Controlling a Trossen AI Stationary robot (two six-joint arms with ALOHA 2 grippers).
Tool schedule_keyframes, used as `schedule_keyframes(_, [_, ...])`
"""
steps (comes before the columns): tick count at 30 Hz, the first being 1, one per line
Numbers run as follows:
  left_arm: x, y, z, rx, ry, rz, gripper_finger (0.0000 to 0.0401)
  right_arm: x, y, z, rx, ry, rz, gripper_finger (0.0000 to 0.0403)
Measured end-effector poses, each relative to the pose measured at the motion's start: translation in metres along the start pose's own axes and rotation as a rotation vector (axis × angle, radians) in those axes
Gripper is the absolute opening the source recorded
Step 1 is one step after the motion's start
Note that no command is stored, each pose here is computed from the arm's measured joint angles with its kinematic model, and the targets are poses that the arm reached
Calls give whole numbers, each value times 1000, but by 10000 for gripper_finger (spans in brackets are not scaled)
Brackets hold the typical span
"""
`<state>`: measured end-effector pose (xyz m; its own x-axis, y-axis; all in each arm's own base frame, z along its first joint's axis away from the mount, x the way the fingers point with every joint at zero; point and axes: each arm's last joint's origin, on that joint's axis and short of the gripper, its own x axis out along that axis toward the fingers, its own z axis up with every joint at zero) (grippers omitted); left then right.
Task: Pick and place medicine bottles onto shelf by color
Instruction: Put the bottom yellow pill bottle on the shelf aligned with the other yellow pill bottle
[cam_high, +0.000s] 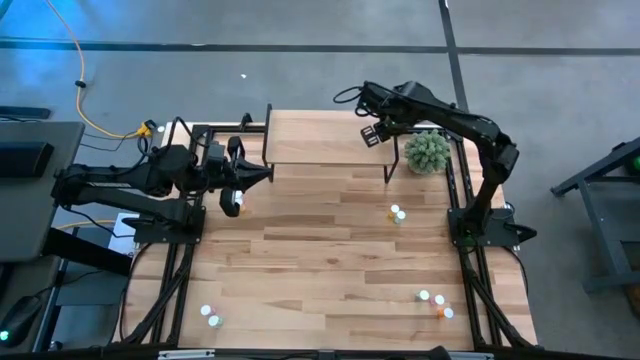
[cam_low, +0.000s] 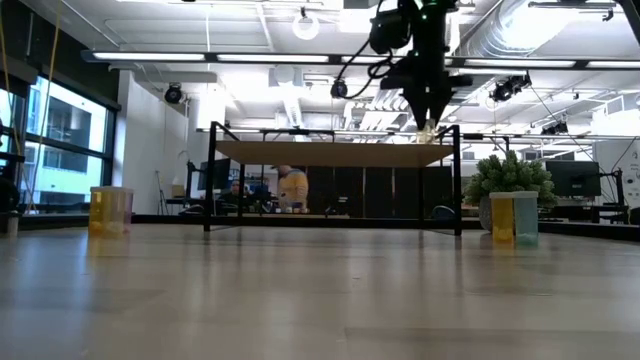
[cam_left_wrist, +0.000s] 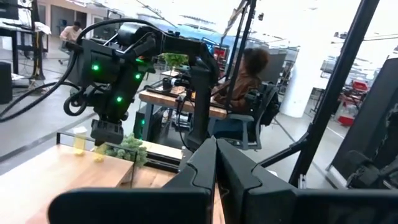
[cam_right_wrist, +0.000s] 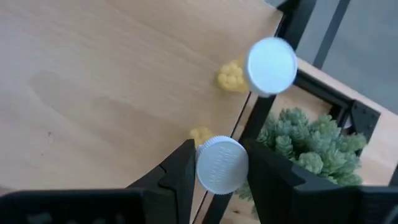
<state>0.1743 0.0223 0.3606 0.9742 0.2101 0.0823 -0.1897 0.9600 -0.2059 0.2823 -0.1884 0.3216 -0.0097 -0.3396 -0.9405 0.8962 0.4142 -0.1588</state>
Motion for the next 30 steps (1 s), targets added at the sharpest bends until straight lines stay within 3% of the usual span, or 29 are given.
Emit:
schedule_keyframes(7, [0, 0, 0, 5, -2, 7, 0, -8, -6, 8, 26, -41, 7, 117])
schedule_keyframes(30, [0, 0, 0, -7, -4, 14, 0, -5, -13, 10, 79, 9, 47, 119])
